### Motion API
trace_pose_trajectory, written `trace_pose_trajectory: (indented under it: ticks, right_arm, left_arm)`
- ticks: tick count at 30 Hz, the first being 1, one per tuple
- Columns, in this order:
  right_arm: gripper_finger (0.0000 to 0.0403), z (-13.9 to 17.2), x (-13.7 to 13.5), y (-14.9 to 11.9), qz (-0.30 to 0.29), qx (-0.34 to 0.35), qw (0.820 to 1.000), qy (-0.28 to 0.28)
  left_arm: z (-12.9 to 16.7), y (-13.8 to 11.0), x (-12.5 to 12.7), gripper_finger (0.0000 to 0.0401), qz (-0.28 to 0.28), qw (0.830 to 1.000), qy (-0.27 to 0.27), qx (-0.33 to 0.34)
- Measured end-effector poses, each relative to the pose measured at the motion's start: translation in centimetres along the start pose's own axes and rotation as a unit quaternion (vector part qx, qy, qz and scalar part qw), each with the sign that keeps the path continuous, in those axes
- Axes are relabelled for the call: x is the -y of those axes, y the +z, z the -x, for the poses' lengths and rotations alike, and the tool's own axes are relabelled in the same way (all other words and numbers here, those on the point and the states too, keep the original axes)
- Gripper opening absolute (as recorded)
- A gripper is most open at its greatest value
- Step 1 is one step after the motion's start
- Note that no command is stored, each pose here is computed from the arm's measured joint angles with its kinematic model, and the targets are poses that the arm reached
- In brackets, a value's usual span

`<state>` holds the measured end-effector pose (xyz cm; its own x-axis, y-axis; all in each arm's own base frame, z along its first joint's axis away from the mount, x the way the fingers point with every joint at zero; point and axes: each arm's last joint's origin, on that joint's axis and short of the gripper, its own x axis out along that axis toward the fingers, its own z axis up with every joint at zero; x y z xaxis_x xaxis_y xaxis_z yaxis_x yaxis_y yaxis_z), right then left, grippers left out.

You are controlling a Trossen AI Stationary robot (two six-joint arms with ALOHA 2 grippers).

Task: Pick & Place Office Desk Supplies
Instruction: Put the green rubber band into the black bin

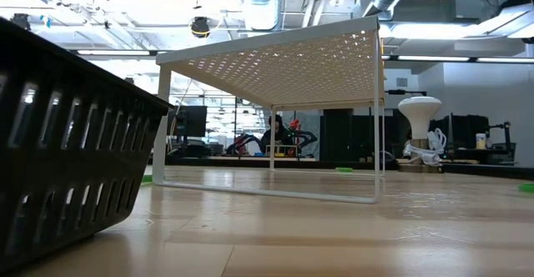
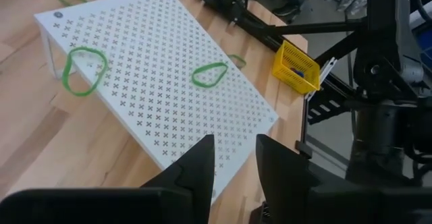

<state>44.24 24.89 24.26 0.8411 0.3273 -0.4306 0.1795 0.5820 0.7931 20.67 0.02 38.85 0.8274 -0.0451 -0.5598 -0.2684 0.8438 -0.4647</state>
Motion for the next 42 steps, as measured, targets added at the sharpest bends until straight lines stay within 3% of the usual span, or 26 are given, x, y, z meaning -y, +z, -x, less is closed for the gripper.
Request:
trace_pose_trajectory:
  ticks: [9, 20, 31, 42]
  right_arm:
    - [0.0000, -0.1, 0.6, 0.2, 0.020, 0.004, 0.999, -0.027]
    - [0.0000, -0.2, 0.4, 0.6, 0.042, -0.003, 0.999, -0.004]
    - [0.0066, -0.2, 0.8, 1.1, 0.037, 0.014, 0.999, -0.022]
    - [0.0072, -0.2, 0.6, 1.0, 0.036, 0.017, 0.999, -0.012]
  left_arm:
    - [0.3, 0.0, 0.0, 0.0104, 0.000, 1.000, -0.002, 0.003]
    - [0.2, 0.0, 0.0, 0.0104, 0.000, 1.000, -0.002, 0.003]
    - [0.2, 0.0, 0.0, 0.0104, 0.000, 1.000, -0.004, 0.002]
    - [0.2, 0.0, 0.1, 0.0104, 0.000, 1.000, -0.006, 0.001]
